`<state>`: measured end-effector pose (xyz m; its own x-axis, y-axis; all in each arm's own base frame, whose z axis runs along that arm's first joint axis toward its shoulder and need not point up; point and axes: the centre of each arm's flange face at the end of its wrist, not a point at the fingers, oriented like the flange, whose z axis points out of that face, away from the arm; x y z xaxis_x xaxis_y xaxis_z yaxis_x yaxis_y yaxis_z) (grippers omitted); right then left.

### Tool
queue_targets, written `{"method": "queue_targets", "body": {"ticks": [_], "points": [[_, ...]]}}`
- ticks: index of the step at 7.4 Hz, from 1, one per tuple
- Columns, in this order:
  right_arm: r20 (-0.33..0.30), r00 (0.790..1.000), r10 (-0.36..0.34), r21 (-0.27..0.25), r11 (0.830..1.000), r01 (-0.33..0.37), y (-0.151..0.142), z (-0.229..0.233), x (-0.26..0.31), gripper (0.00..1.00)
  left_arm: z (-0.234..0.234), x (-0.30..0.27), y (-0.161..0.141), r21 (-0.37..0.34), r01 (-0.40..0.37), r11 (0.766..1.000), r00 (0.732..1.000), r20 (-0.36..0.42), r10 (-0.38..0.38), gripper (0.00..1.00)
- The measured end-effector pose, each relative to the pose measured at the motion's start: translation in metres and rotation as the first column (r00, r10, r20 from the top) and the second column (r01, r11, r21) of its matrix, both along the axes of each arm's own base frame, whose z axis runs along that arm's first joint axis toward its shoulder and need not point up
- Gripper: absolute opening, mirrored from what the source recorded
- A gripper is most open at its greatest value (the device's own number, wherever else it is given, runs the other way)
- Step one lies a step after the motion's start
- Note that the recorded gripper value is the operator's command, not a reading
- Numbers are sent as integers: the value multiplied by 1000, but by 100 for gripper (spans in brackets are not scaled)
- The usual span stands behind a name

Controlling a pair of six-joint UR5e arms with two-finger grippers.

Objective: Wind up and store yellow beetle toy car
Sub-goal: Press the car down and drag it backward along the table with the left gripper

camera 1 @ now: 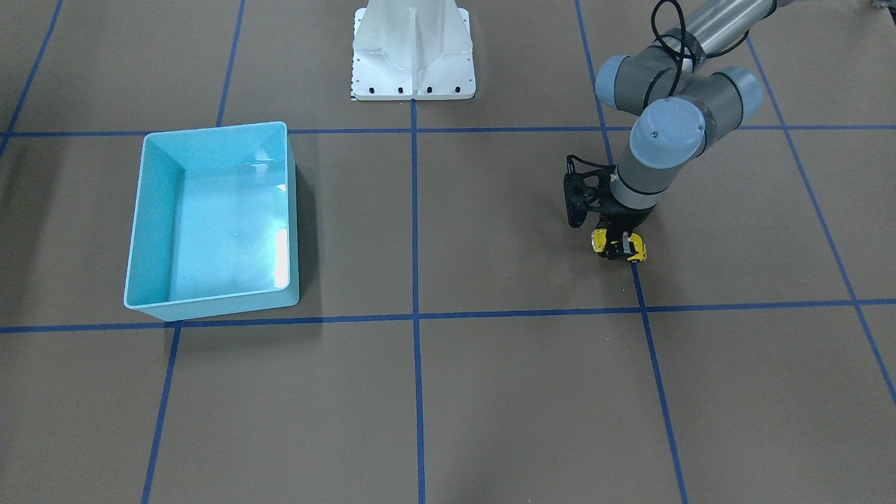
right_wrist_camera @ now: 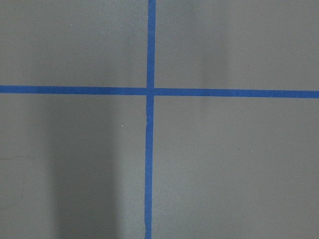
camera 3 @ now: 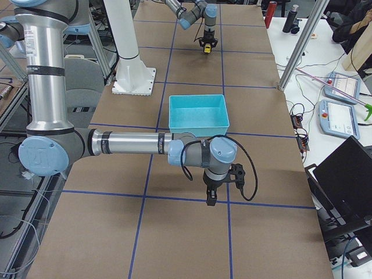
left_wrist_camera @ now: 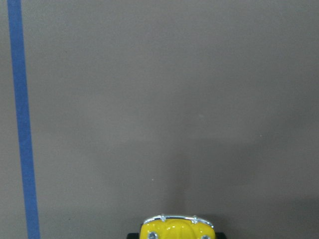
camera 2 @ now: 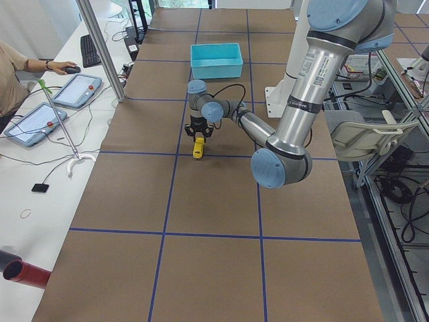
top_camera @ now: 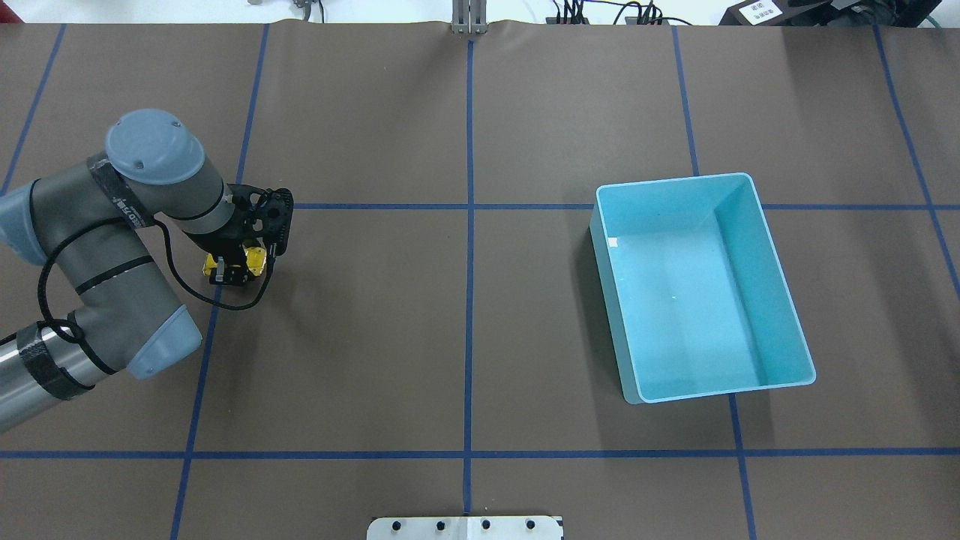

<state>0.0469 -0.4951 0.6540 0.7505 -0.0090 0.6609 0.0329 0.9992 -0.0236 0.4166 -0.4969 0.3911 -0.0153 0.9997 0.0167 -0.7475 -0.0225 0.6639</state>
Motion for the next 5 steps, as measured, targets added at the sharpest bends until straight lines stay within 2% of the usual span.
{"method": "queue_targets", "body": {"ticks": [5], "points": [[1,1000,2,8,1000,-2,-4,-5,0,100,5,3,-1,-20,-7,1000,1000,-1,7,11]]}}
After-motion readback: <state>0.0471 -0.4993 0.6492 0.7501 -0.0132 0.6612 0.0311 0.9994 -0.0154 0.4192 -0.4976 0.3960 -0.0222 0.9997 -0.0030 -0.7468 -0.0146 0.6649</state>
